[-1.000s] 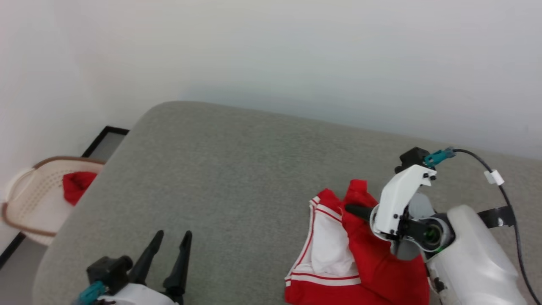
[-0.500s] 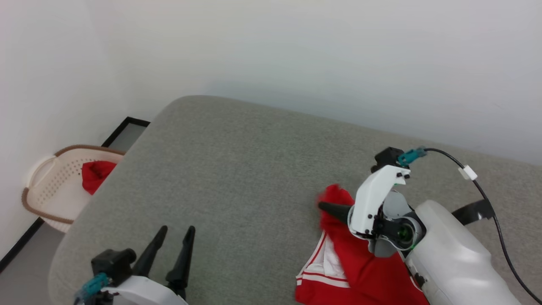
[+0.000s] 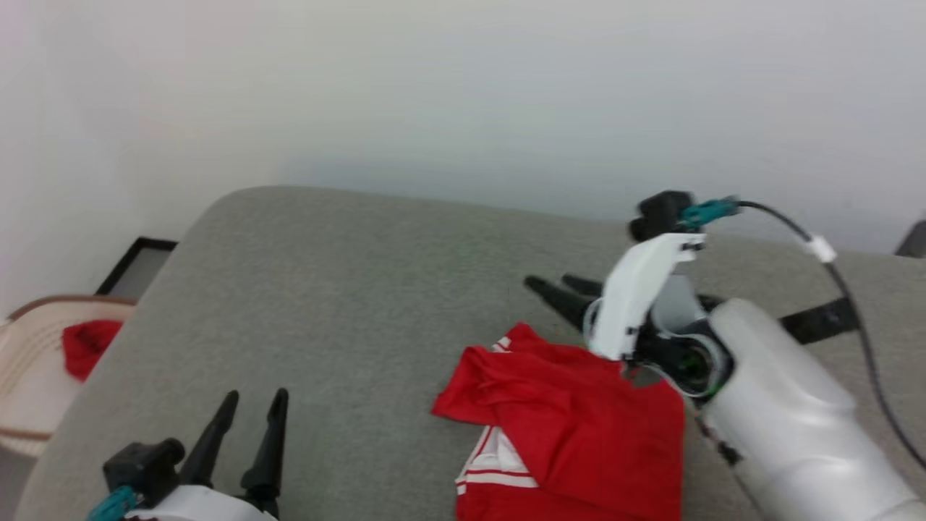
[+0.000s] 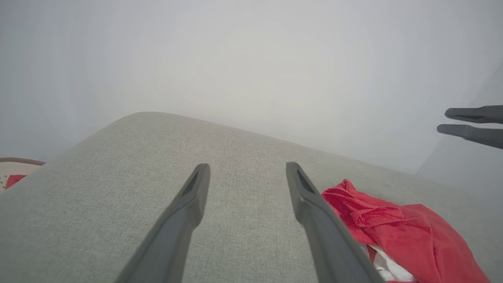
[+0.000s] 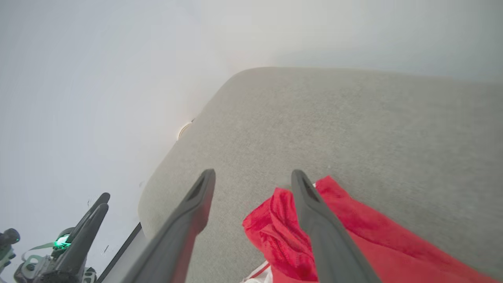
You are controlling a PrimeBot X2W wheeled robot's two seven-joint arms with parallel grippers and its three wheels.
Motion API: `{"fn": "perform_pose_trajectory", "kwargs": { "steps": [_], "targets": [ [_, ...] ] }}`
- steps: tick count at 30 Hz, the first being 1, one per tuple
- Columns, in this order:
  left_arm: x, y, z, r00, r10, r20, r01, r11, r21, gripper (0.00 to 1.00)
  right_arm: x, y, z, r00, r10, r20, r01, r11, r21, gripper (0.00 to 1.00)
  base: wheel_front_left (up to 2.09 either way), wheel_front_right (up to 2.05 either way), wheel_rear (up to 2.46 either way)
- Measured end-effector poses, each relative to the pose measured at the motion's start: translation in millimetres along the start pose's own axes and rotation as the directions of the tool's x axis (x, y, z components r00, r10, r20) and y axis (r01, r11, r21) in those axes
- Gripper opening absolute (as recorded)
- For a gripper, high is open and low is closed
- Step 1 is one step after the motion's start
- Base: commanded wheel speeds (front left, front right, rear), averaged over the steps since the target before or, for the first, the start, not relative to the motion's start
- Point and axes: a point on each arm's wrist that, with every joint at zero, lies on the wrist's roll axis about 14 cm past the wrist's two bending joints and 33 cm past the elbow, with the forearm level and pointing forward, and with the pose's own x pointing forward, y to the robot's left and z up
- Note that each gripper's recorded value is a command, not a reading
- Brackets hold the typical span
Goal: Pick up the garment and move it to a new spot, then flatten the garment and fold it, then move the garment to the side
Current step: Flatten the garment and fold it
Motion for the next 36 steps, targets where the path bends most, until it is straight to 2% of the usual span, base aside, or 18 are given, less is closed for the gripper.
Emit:
{"fn": "perform_pose_trajectory", "kwargs": {
  "steps": [6, 8, 11, 13, 20, 26, 30, 36],
  "targets": [
    [11, -12, 2, 0.999, -0.044, 0.007, 0.043, 0.999, 0.012, 1.00, -56, -43, 27, 0.975, -0.082, 0.208, 0.109, 0.987, -0.120, 1.00, 0.00, 0.00, 0.00],
    [14, -17, 0, 0.998, -0.060, 0.002, 0.060, 0.998, 0.021, 1.00, -79, -60, 32, 0.957, -0.118, 0.266, 0.170, 0.969, -0.181, 1.00, 0.00, 0.00, 0.00],
    [18, -22, 0, 0.997, -0.078, 0.000, 0.078, 0.996, 0.037, 1.00, -112, -77, 34, 0.924, -0.151, 0.351, 0.233, 0.950, -0.206, 1.00, 0.00, 0.00, 0.00],
    [20, -25, -1, 0.996, -0.091, -0.004, 0.091, 0.995, 0.046, 1.00, -137, -89, 40, 0.894, -0.175, 0.412, 0.299, 0.918, -0.259, 1.00, 0.00, 0.00, 0.00],
    [24, -39, -6, 0.990, -0.138, -0.019, 0.140, 0.987, 0.085, 1.00, -215, -128, 39, 0.769, -0.272, 0.578, 0.482, 0.841, -0.245, 1.00, 0.00, 0.00, 0.00],
    [25, -47, -4, 0.986, -0.164, -0.014, 0.164, 0.981, 0.108, 1.00, -266, -150, 20, 0.667, -0.349, 0.658, 0.600, 0.775, -0.198, 1.00, 0.00, 0.00, 0.00],
    [23, -46, -1, 0.987, -0.163, -0.006, 0.162, 0.979, 0.125, 1.00, -285, -158, 1, 0.624, -0.393, 0.675, 0.638, 0.756, -0.149, 1.00, 0.00, 0.00, 0.00],
    [18, -41, 5, 0.988, -0.151, 0.012, 0.148, 0.978, 0.149, 1.00, -298, -164, -30, 0.597, -0.450, 0.665, 0.674, 0.731, -0.110, 1.00, 0.00, 0.00, 0.00]
  ]
}}
